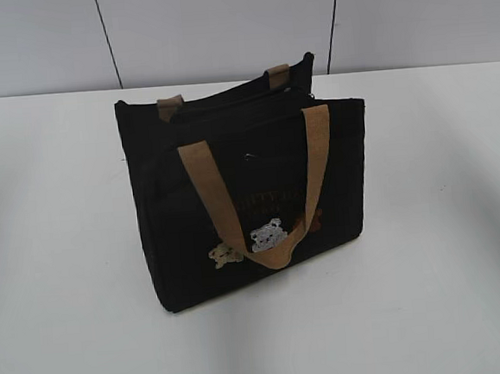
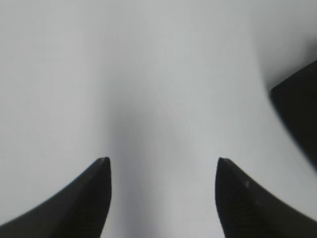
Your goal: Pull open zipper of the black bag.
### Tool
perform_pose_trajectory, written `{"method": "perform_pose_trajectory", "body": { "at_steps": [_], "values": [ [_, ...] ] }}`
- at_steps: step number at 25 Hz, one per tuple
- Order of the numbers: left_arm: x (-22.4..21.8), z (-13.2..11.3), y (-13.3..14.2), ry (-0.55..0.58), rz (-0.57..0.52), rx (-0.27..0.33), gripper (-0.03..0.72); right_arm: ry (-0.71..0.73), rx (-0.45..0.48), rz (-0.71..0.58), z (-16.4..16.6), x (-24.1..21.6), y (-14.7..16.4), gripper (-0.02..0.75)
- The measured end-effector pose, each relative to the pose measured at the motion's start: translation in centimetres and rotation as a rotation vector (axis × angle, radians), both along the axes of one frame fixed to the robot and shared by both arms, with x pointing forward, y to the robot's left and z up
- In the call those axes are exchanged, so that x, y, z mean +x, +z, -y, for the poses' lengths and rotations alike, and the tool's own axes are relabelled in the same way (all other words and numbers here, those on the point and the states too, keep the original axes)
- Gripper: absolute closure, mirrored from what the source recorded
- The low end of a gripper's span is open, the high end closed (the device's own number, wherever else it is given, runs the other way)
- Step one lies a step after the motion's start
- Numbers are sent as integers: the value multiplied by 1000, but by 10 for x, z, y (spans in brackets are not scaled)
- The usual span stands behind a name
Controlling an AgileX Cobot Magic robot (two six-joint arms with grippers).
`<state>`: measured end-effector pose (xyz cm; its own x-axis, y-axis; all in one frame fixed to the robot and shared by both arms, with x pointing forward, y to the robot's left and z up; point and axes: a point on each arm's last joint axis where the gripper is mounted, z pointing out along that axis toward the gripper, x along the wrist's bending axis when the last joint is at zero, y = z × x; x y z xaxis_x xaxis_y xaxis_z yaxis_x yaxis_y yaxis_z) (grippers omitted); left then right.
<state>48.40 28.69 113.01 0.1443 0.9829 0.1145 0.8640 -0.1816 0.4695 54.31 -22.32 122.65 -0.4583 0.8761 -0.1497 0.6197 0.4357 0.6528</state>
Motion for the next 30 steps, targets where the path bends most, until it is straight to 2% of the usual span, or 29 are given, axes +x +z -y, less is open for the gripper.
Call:
{"method": "perform_pose_trajectory", "body": {
  "at_steps": [2,3,10,14,22,26,30],
  "values": [
    [-13,-7,6,40,-18,48,195,-6,8,14,4,-17,6,328],
    [-21,-8,9,48,-4,50,195,-12,12,9,6,-26,5,328],
    [-89,-6,10,46,130,-67,197,-40,-5,-143,24,-104,-52,328],
    [-135,-9,-3,42,203,-85,198,-57,0,-167,35,-152,-92,328],
    [-200,-11,-49,32,297,-133,209,-96,61,-68,55,-237,-147,328],
    [-228,-13,-61,25,388,-150,213,-101,90,8,61,-264,-164,328],
    [-252,-15,-63,14,529,-171,229,-98,107,64,65,-281,-179,328]
  ]
}}
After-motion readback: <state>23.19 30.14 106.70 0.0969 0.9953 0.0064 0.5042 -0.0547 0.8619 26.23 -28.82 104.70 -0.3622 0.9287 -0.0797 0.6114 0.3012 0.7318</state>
